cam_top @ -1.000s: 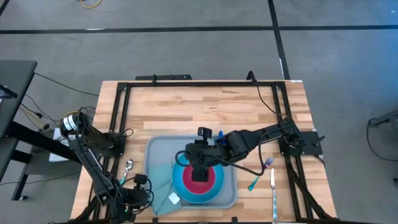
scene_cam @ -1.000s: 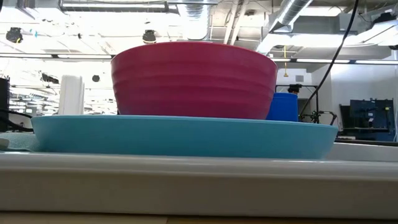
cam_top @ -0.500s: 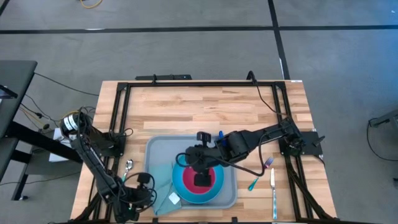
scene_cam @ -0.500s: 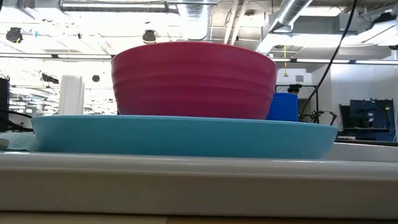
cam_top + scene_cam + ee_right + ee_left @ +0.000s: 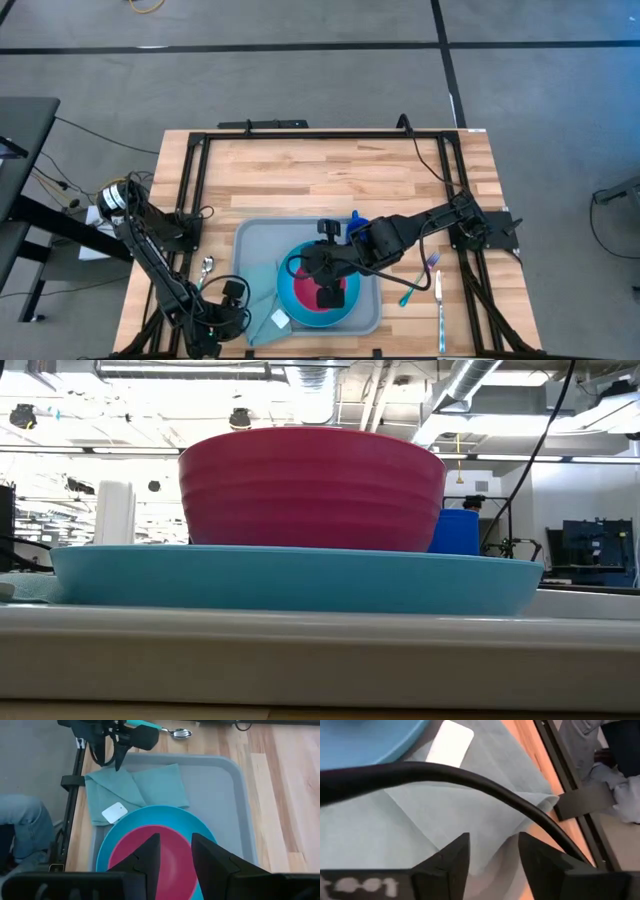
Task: Set up tray
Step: Adjust the green napkin on the gray tray
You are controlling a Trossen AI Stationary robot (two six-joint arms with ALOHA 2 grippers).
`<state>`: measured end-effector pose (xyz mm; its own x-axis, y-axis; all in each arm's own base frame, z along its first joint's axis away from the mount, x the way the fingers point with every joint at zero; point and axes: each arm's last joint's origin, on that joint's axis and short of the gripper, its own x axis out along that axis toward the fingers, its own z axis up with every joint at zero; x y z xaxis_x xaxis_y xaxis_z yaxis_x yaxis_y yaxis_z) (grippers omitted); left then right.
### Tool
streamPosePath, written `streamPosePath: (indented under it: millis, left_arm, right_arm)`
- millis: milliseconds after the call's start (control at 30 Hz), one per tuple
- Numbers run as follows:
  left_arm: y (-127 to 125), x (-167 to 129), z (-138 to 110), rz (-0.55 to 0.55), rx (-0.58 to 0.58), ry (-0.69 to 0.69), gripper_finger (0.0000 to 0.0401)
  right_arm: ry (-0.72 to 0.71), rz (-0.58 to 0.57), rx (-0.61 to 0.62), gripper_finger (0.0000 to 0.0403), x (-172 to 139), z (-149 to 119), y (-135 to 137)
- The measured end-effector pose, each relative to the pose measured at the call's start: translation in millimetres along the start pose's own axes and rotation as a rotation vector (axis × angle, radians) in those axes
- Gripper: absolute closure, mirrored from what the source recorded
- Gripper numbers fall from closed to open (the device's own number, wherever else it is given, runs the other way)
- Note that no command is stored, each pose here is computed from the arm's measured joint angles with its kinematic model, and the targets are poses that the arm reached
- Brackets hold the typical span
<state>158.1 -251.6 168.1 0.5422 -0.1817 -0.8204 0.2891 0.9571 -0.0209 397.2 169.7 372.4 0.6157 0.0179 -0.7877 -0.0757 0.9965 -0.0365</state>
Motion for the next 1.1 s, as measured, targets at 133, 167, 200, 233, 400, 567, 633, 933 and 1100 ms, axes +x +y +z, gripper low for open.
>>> streamPosePath:
  millis: [133,167,200,233,400,567,633,933,1100]
  left_arm:
    - [1.5,0.0,1.0,0.053,0.029,-0.038,0.0225]
    - [1.6,0.0,1.1,0.056,0.033,-0.040,0.0224]
    - [1.7,0.2,1.0,0.056,0.034,-0.040,0.0223]
    - [1.7,0.3,1.0,0.057,0.034,-0.040,0.0223]
    - [-6.3,15.4,-3.4,0.038,0.053,-0.034,0.0223]
    - [-13.9,30.4,-7.1,0.005,0.114,0.013,0.0223]
    - [-13.8,30.1,-6.5,0.023,0.117,0.022,0.0223]
    - [-11.2,28.9,-5.4,0.086,0.121,0.004,0.0223]
    - [-10.0,28.7,-7.1,0.093,0.128,0.024,0.0223]
  right_arm:
    - [-0.001,0.000,0.001,0.0301,0.0,0.1,-0.2]
    - [-0.001,0.000,0.001,0.0301,0.0,0.1,-0.2]
    - [-0.001,0.000,0.001,0.0301,0.1,0.1,-0.2]
    - [0.000,0.000,0.001,0.0301,0.1,0.1,-0.3]
    - [0.002,-0.001,0.000,0.0301,0.1,-0.1,-0.4]
    - [0.002,-0.001,0.000,0.0301,0.1,-0.1,-0.5]
    - [0.003,-0.002,0.001,0.0301,0.3,0.0,-1.4]
    - [-0.001,-0.001,0.003,0.0301,0.3,0.4,-1.3]
    - [-0.001,-0.001,0.002,0.0301,0.3,0.4,-1.3]
